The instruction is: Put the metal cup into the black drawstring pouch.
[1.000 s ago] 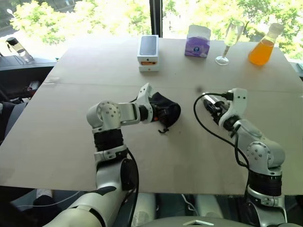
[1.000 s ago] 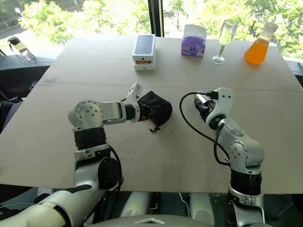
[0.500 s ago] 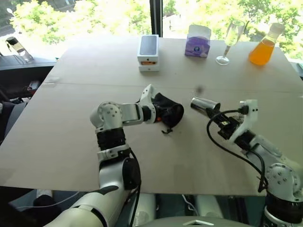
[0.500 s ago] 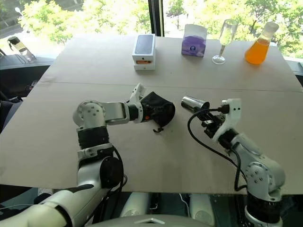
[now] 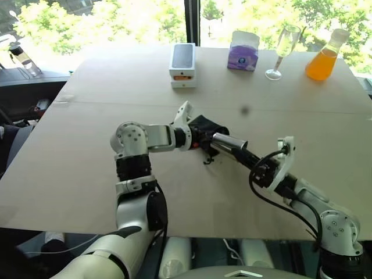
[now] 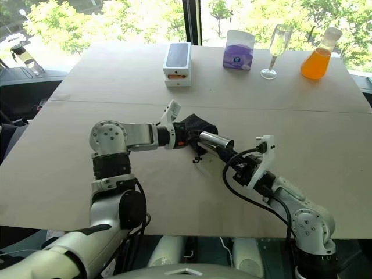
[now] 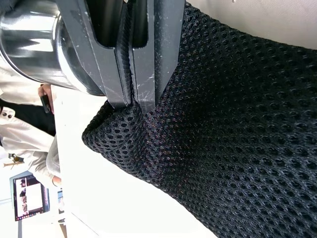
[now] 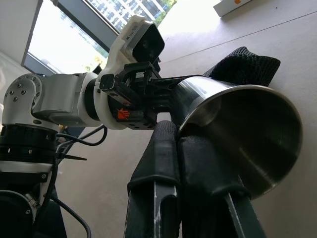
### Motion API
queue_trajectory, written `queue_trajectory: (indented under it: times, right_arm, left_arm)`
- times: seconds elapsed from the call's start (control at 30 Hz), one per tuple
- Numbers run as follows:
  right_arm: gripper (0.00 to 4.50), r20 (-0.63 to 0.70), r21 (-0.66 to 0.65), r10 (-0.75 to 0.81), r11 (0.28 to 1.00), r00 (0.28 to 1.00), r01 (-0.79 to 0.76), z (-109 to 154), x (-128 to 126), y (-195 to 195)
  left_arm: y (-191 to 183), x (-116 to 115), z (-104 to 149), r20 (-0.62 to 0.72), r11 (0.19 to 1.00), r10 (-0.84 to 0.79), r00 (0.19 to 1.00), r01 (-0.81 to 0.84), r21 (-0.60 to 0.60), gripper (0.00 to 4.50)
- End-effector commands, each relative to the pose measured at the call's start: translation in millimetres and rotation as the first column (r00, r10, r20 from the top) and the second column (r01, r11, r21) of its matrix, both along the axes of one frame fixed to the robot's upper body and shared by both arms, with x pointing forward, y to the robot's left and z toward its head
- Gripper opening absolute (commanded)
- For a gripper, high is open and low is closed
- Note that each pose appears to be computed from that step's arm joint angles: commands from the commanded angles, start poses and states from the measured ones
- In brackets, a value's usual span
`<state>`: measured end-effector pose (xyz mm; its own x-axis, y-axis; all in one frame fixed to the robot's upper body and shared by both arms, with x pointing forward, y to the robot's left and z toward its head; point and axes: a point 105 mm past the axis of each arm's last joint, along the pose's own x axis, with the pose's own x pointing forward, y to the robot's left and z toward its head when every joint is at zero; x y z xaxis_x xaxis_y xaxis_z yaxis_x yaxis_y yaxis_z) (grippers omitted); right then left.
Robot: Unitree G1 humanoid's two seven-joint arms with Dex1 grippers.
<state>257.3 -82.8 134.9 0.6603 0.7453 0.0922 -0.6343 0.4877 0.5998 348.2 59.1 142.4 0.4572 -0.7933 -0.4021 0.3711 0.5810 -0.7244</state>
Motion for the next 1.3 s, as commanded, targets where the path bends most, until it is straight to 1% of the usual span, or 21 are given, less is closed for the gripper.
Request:
queue_trajectory:
  times: [0.03, 0.1, 0.2, 0.4, 0.5, 0.6, 0.73, 0.8, 0.87, 0.9, 0.97, 1.03, 1.13, 1.3]
  right_arm:
    - [0.06, -0.002, -0.011, 0.034, 0.999, 0.999, -0.035, -9, -2, 6]
    - [0.06, -0.014, -0.038, 0.017, 0.999, 1.000, -0.018, -17, 2, 6]
    - [0.06, -0.006, -0.075, 0.003, 0.997, 1.000, -0.004, -23, 7, 6]
    - [0.06, 0.040, -0.118, -0.003, 0.993, 0.999, 0.007, -20, 15, 10]
    - [0.06, 0.085, -0.135, -0.005, 0.991, 0.996, 0.017, -12, 17, 11]
    - [0.06, 0.122, -0.080, -0.006, 0.997, 0.992, 0.016, 3, 20, 15]
    - [0.06, 0.118, 0.034, 0.008, 0.999, 0.993, -0.012, 14, 21, 24]
    - [0.06, 0.099, 0.068, 0.004, 0.998, 0.995, -0.011, 13, 23, 25]
    - [0.06, 0.085, 0.069, 0.001, 0.998, 0.996, -0.007, 8, 25, 26]
    - [0.06, 0.084, 0.064, 0.007, 0.998, 0.996, -0.013, 7, 24, 27]
    - [0.06, 0.091, 0.066, 0.024, 0.997, 0.996, -0.030, 8, 25, 35]
    - [0.06, 0.098, 0.070, 0.032, 0.997, 0.995, -0.039, 10, 26, 41]
    - [0.06, 0.104, 0.074, 0.049, 0.996, 0.993, -0.057, 11, 28, 48]
    - [0.06, 0.103, 0.097, 0.086, 0.991, 0.991, -0.096, 10, 36, 63]
  left_arm:
    - [-13, -7, 13, 0.040, 0.996, -0.067, 0.997, 0.070, -0.060, 0.00]
    - [-15, -10, 16, 0.046, 0.993, -0.072, 0.996, 0.076, -0.085, 0.00]
    - [-16, -12, 15, 0.040, 0.992, -0.090, 0.995, 0.093, -0.083, 0.00]
    - [-18, -16, 18, 0.052, 0.990, -0.127, 0.991, 0.130, -0.057, 0.00]
    - [-19, -20, 15, 0.056, 0.987, -0.155, 0.986, 0.157, -0.021, 0.00]
    - [-20, -22, 14, 0.041, 0.986, -0.164, 0.986, 0.165, -0.033, 0.00]
    - [-21, -21, 8, -0.001, 0.987, -0.143, 0.990, 0.143, -0.068, 0.00]
    - [-19, -18, 10, -0.012, 0.987, -0.105, 0.994, 0.102, -0.121, 0.00]
    - [-16, -15, 12, -0.028, 0.983, -0.070, 0.997, 0.065, -0.174, 0.00]
    - [-14, -14, 12, -0.037, 0.982, -0.063, 0.997, 0.055, -0.180, 0.00]
    - [-15, -14, 11, -0.058, 0.978, -0.058, 0.997, 0.045, -0.202, 0.00]
    - [-18, -14, 15, -0.071, 0.967, -0.060, 0.996, 0.041, -0.252, 0.00]
    - [-22, -13, 21, -0.081, 0.958, -0.050, 0.995, 0.025, -0.286, 0.00]
    - [-31, -22, 30, -0.090, 0.928, -0.116, 0.989, 0.076, -0.364, 0.00]
